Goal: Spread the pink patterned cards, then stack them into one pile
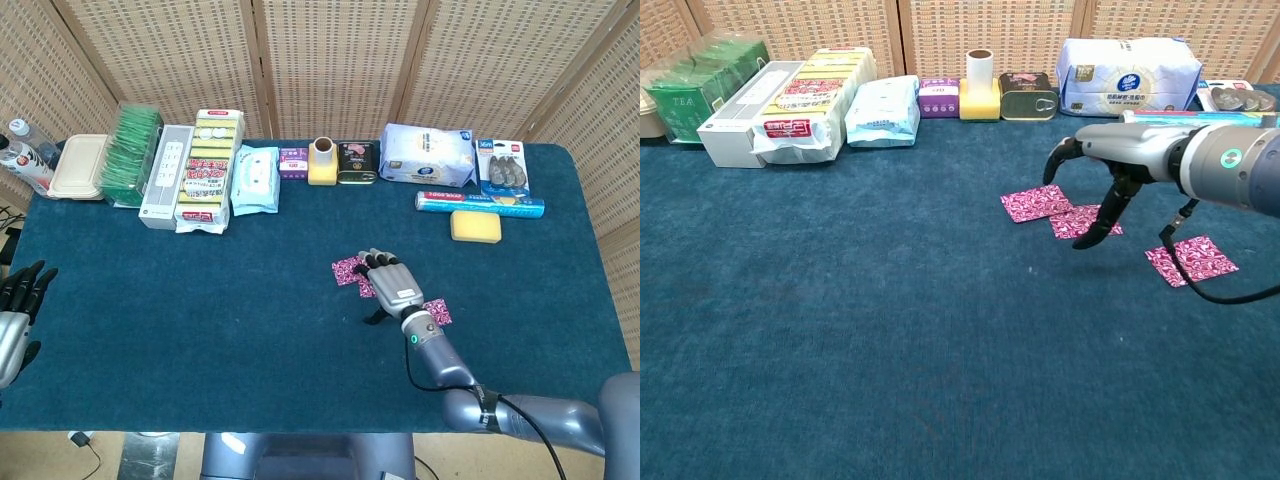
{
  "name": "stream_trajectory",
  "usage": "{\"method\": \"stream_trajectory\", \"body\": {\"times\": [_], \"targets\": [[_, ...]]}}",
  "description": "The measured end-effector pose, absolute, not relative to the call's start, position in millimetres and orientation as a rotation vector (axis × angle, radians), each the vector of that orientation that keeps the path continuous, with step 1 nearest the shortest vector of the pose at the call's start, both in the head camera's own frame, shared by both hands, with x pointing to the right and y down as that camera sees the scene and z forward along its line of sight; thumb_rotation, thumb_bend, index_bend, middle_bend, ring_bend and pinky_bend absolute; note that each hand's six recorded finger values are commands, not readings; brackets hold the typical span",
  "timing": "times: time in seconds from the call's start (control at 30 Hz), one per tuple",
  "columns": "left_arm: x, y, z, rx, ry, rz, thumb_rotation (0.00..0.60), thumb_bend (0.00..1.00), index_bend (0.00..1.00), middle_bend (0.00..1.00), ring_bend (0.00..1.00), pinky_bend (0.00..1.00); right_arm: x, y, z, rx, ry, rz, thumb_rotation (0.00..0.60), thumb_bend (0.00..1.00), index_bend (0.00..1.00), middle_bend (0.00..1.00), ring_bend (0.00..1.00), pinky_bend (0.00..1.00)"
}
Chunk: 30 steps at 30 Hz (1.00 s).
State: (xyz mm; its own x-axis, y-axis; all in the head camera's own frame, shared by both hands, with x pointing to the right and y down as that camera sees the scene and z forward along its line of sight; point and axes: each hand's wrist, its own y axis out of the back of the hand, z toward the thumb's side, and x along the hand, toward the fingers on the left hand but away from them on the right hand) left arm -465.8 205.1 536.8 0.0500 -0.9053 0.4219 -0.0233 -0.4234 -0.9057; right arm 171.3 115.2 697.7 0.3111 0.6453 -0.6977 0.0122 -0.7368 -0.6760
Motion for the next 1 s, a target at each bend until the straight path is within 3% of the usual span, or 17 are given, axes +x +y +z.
{"method": "stream_trajectory", "body": {"times": [0.4,1.0], "targets": [[-465.7,204.4,538.2,-1.573,0.958,-1.476,0.6,0.09,0.0,0.0,0.0,0.08,211.0,101.4,722.9,-1.876,-0.61,1.612,0.541,0.0,0.27,0.07,0.0,0.08],[-465.9,205.1,537.2,-1.574,0.962,-1.473,0.6,0.09,0.0,0.0,0.0,0.08,201.7,123.5,725.7,-1.975,-0.517,1.594,0.524,0.0,0.31,0.07,0.0,0.08]]}}
